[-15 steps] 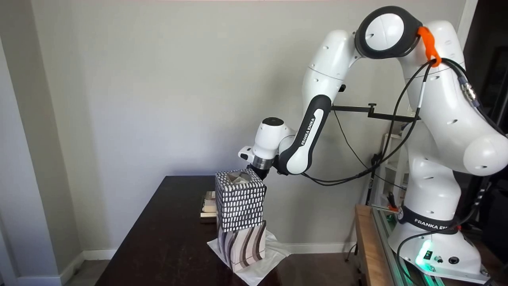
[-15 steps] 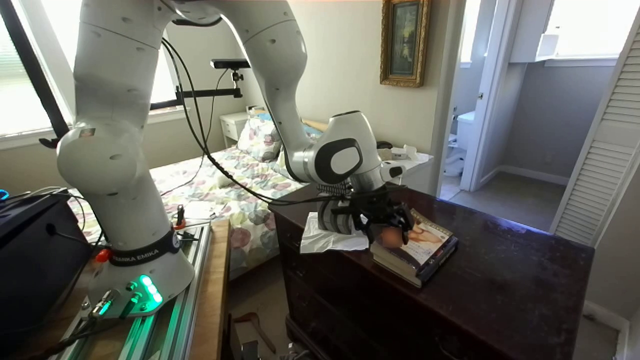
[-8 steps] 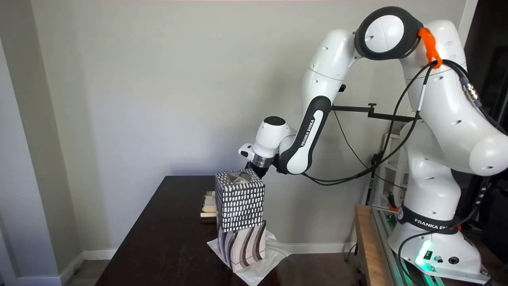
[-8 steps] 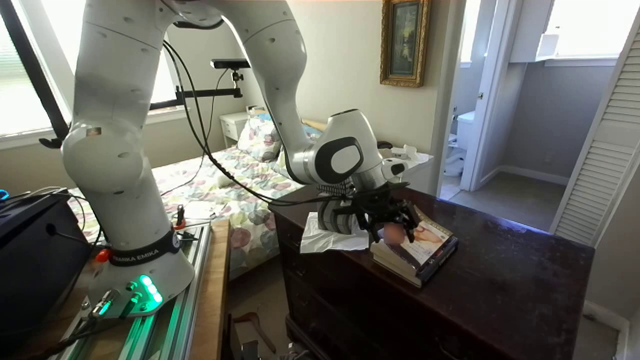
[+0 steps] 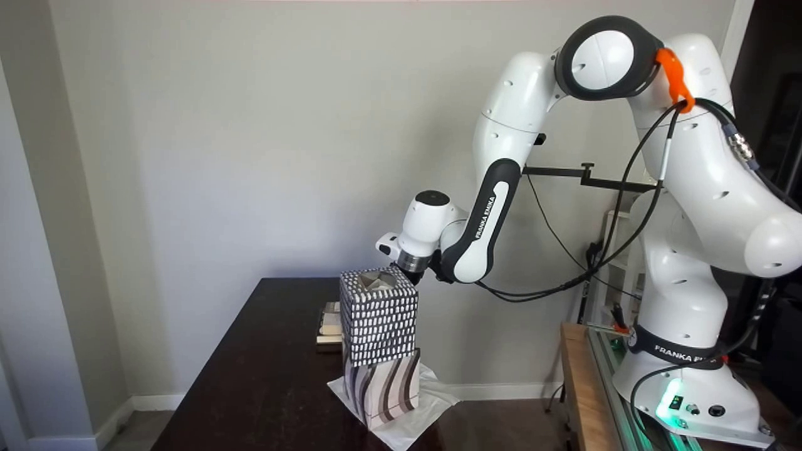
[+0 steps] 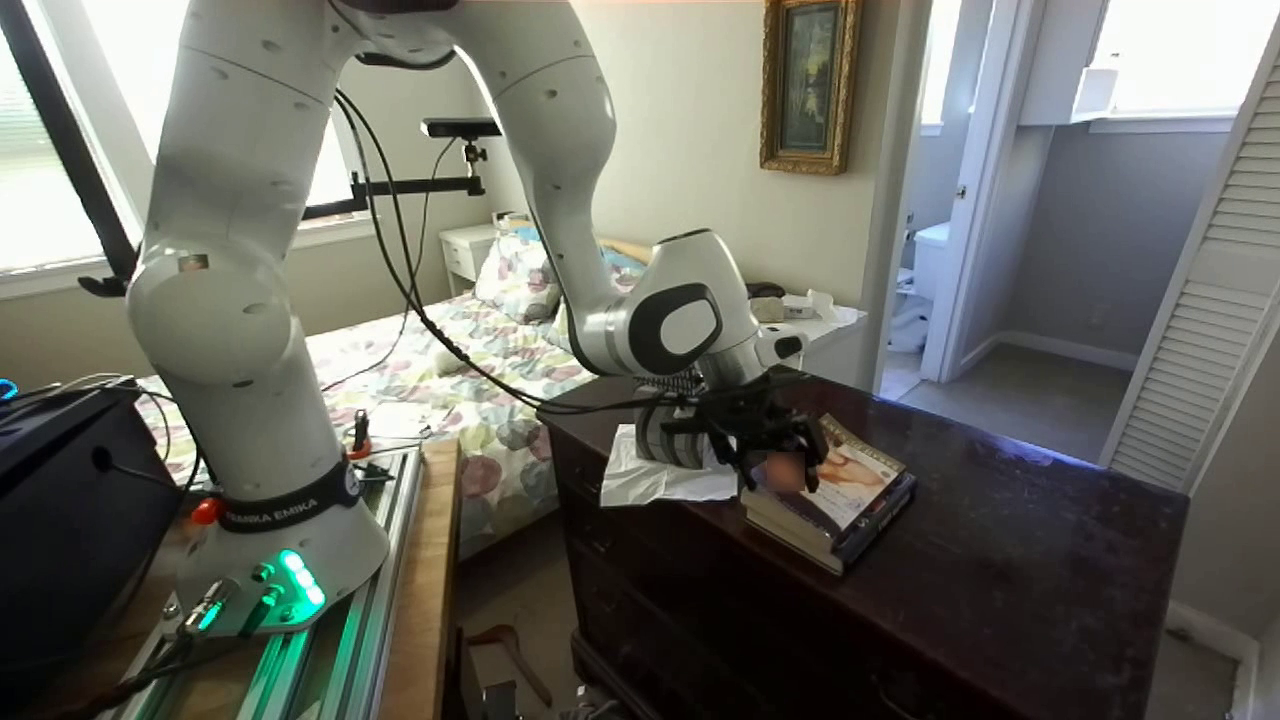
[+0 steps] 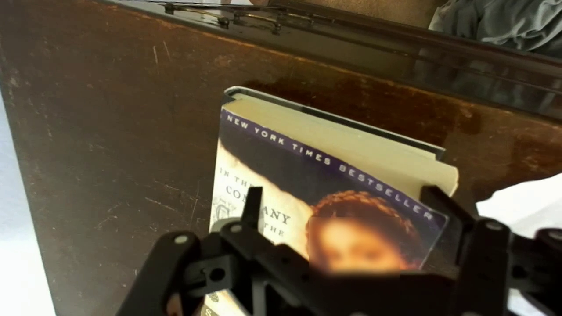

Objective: Put the white book on top of the tissue box.

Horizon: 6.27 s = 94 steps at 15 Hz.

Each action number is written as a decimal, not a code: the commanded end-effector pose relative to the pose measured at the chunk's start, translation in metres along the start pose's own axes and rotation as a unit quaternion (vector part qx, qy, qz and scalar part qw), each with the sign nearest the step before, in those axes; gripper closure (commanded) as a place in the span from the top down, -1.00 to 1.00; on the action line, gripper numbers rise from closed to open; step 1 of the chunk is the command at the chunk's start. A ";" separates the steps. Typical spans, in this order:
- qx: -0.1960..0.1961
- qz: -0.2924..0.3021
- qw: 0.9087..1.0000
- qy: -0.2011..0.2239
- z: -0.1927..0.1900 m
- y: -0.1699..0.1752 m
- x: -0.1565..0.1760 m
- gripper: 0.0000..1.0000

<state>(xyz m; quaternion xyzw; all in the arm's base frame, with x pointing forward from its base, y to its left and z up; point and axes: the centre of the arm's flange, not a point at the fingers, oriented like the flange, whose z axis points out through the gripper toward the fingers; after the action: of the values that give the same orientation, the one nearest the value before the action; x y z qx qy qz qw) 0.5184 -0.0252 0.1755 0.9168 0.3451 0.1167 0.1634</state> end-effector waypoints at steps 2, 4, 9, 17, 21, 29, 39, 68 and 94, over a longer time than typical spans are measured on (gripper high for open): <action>0.009 0.014 1.000 0.006 0.012 -0.005 0.007 0.02; 0.009 0.015 1.000 0.007 0.012 -0.006 0.007 -0.23; 0.009 0.014 1.000 0.009 0.010 -0.005 0.007 -0.93; 0.009 0.021 1.000 0.015 -0.002 0.001 0.007 -0.97; -0.003 0.040 0.999 0.026 -0.033 0.020 0.009 -0.97; -0.034 0.062 0.997 0.033 -0.091 0.059 0.018 -0.97; -0.061 0.080 0.995 0.022 -0.124 0.080 0.034 -0.97; -0.137 0.129 0.982 0.028 -0.316 0.094 0.103 -0.97; -0.124 0.061 0.985 0.100 -0.468 0.055 0.154 -0.97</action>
<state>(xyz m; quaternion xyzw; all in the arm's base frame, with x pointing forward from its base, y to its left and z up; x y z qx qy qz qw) 0.5200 0.1335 0.6239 0.8935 0.2627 0.2665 0.2481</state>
